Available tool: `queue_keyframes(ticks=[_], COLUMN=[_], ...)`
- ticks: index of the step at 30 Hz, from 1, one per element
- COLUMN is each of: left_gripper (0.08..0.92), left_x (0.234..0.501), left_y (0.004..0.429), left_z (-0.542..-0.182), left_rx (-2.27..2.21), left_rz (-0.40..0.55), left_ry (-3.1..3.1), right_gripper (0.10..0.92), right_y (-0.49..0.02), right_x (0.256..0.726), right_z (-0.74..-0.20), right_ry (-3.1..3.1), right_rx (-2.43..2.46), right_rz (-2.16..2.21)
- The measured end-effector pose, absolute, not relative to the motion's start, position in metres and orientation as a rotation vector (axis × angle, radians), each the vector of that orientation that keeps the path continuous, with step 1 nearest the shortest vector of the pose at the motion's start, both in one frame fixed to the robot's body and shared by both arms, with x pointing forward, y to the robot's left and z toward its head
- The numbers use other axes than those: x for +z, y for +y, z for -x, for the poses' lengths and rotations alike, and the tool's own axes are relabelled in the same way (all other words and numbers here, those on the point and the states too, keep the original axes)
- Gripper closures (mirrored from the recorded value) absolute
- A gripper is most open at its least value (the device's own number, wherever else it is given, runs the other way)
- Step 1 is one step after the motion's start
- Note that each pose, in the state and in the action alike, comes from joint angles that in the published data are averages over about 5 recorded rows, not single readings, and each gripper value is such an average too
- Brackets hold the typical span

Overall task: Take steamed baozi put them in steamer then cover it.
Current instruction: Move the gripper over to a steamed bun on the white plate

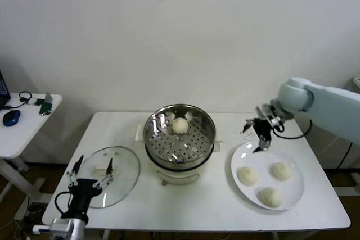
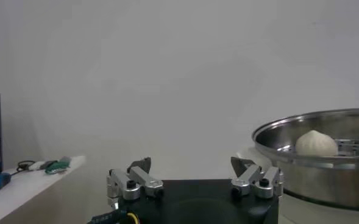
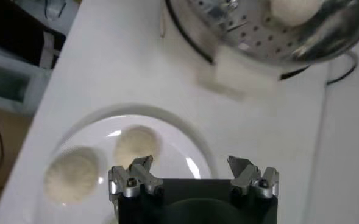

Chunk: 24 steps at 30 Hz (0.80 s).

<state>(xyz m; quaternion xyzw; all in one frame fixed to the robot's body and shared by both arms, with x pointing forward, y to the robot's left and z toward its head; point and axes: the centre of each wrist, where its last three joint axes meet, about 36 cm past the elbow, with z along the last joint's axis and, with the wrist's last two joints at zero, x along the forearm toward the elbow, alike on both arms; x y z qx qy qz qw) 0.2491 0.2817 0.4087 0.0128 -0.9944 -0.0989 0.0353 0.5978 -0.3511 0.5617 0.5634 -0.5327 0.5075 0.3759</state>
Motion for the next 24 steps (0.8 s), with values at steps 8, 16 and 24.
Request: queue_keyframes(ticks=[8,16,24], left_gripper=[0.177,0.177,0.177], left_x=[0.405,0.4,0.396], left_y=[0.282,0.284,0.284], left_z=[-0.245,-0.245,-0.245], left_rx=[-0.299,-0.298,-0.297], left_rz=[-0.048,-0.056,-0.062], left_ry=[-3.043,-3.031,-3.02], right_gripper=[0.2,0.2,0.2], right_y=[-0.368,-0.368,-0.358], right_x=[0.512,0.479,0.461], right_z=[-0.581,-0.58,-0.589], right_ry=[-1.356,-1.363,-1.371], right_rx=[1.216,1.17,1.162], right_rz=[-1.392,-1.364,-1.354])
